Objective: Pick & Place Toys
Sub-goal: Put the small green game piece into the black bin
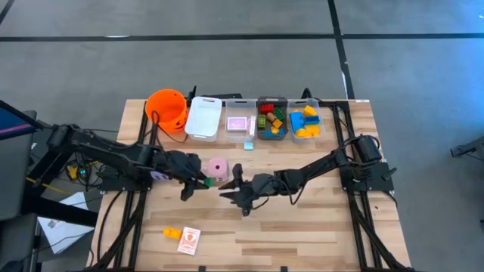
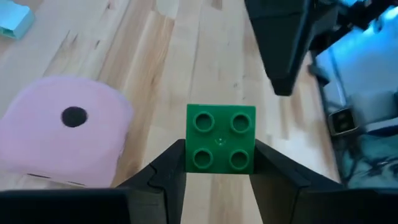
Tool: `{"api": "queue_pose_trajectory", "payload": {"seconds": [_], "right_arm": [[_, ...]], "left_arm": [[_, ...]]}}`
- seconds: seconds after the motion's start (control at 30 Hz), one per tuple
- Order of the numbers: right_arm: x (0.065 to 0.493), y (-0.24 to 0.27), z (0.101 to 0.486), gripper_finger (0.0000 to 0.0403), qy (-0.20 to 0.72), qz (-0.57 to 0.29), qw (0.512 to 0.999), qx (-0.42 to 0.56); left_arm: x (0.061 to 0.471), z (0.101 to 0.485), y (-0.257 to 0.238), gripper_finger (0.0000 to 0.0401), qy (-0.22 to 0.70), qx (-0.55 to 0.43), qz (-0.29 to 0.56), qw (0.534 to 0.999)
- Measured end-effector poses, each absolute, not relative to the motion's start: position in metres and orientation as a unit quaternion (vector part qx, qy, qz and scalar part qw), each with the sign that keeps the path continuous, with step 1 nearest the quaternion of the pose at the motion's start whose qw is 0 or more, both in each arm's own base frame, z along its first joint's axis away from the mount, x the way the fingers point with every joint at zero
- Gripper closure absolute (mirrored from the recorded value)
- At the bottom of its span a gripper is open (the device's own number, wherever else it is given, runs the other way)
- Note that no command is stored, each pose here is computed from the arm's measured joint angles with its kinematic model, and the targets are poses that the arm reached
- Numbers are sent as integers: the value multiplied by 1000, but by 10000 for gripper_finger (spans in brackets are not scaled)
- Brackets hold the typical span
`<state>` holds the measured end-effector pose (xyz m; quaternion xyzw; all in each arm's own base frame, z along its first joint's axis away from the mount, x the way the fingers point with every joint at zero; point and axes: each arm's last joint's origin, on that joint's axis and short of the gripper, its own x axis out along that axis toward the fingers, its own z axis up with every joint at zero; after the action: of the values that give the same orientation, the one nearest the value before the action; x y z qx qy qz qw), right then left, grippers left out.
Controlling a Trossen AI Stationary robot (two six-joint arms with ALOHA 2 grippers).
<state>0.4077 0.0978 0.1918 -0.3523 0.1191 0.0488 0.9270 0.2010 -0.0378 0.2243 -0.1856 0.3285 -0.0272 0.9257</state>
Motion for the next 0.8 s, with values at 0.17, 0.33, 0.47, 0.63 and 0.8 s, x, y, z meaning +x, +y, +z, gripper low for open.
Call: {"api": "queue_pose_trajectory", "payload": {"seconds": [0.17, 0.33, 0.47, 0.63, 0.8], "right_arm": [[410, 93, 195, 288, 122, 25, 914, -385], [411, 90, 196, 232, 121, 27, 914, -385], [412, 88, 196, 171, 117, 29, 911, -394], [414, 84, 200, 130, 98, 18, 913, -396], [414, 82, 200, 127, 100, 16, 913, -396]], "left_arm": [[203, 228, -39, 265, 312, -210, -30, 926], [208, 229, -40, 265, 291, -216, -35, 931], [208, 229, -40, 265, 293, -218, -33, 930], [211, 234, -40, 265, 265, -223, -41, 937], [220, 236, -42, 265, 234, -230, -49, 943]]}}
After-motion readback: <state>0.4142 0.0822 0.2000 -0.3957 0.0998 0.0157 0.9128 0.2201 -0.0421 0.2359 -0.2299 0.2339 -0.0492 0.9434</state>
